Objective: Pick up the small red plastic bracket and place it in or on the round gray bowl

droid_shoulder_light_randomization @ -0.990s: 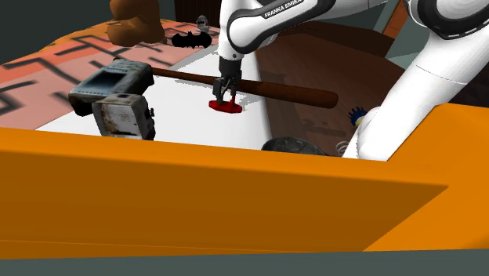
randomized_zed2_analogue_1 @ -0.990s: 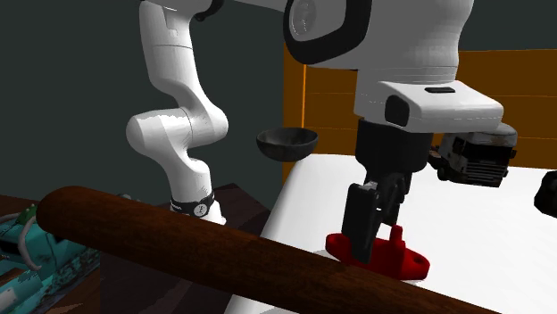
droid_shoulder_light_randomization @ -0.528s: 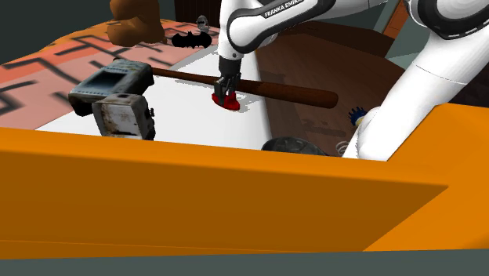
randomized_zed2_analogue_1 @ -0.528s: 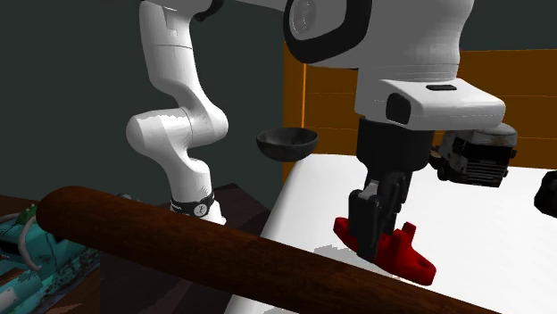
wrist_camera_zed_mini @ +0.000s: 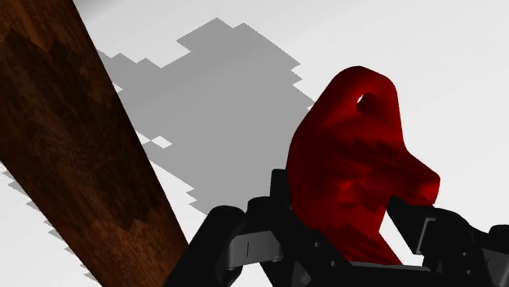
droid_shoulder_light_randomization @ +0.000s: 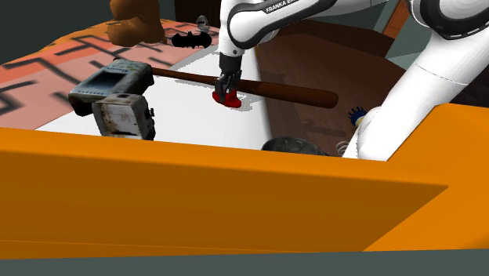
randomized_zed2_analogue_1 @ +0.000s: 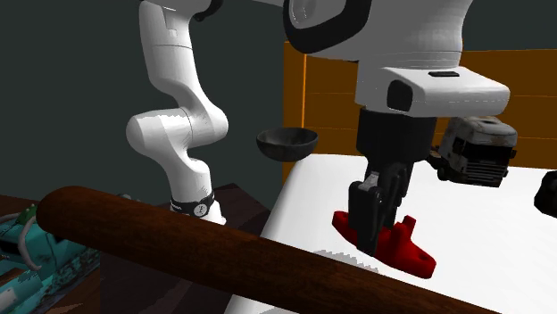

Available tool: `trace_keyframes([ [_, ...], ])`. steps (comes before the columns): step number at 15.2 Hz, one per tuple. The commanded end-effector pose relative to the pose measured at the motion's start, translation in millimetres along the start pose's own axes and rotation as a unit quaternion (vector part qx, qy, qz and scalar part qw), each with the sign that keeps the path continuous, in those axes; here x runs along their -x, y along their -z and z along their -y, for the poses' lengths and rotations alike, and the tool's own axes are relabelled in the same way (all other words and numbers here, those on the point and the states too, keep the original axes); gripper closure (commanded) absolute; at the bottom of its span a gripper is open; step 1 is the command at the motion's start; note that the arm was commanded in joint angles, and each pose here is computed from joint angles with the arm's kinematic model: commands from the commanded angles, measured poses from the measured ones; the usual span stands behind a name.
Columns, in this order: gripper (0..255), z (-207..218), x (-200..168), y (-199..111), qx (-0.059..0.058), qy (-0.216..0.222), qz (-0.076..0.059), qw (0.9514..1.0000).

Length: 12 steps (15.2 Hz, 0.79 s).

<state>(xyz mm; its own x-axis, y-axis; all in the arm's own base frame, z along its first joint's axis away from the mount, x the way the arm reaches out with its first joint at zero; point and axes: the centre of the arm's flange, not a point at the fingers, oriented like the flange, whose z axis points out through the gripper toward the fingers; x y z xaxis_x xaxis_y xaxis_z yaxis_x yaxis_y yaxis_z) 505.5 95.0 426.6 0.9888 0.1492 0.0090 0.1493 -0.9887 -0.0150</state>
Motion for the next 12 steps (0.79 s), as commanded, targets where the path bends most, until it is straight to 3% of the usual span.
trace_keyframes([
  [1, 255, 1, 0, 9, 0.0, 0.0, 0.001, 1.0],
  [12, 255, 2, 0, 67, 0.0, 0.0, 0.001, 1.0],
])
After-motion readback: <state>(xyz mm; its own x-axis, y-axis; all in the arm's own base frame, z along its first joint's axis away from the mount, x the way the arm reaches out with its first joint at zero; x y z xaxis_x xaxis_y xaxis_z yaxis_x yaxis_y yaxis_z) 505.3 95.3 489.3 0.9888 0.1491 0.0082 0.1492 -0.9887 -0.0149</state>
